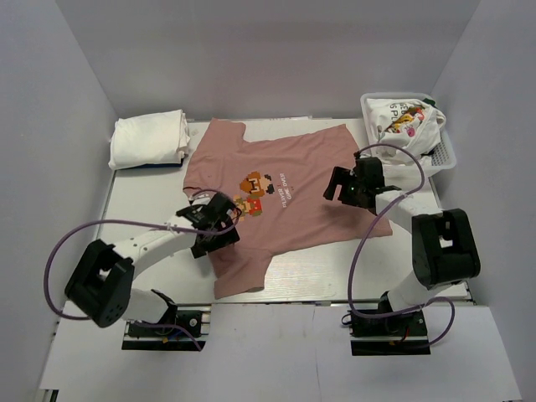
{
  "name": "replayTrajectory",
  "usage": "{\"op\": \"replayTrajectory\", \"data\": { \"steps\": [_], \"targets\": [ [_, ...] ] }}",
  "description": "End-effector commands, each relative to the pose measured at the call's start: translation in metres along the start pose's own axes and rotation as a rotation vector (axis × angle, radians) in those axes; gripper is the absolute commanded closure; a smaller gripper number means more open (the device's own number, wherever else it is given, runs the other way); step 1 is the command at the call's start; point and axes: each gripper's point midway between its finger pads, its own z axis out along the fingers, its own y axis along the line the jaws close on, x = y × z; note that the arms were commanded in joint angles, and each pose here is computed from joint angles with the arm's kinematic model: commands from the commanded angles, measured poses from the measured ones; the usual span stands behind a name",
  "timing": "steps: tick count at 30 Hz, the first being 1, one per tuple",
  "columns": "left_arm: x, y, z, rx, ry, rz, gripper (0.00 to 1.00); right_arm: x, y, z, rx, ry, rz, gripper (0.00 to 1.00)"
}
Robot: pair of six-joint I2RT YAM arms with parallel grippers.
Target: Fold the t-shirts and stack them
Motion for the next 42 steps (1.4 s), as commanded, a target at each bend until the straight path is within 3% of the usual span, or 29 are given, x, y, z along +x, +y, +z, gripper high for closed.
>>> {"op": "replayTrajectory", "data": {
  "steps": [1, 13, 16, 22, 32, 36, 42],
  "targets": [
    [-0.029, -0.051, -0.017, 0.302, -0.124, -0.071, 0.0, -0.019, 0.003, 0.009, 0.004, -0.045, 0.009, 0.1],
    [-0.003, -0.024, 0.013, 0.205, -0.077, -0.074, 0.0, 0.004, -0.02, 0.031, 0.099, 0.029, 0.048, 0.1],
    [0.011, -0.011, 0.025, 0.135, -0.026, -0.083, 0.0, 0.004, -0.025, 0.032, 0.124, 0.033, 0.058, 0.1],
    [0.053, 0.055, 0.025, -0.156, 0.122, -0.121, 0.0, 0.009, -0.035, 0.03, 0.182, 0.041, 0.082, 0.1],
    [0.099, 0.081, -0.008, -0.122, 0.272, -0.258, 0.0, 0.012, -0.053, 0.031, 0.259, 0.034, 0.172, 0.1],
    [0.093, 0.076, -0.019, -0.065, 0.255, -0.281, 0.0, 0.01, -0.042, 0.033, 0.194, 0.036, 0.164, 0.1],
    [0.028, 0.061, -0.048, -0.054, 0.041, -0.255, 0.0, 0.002, -0.031, 0.03, 0.133, 0.034, 0.103, 0.1]
  ]
}}
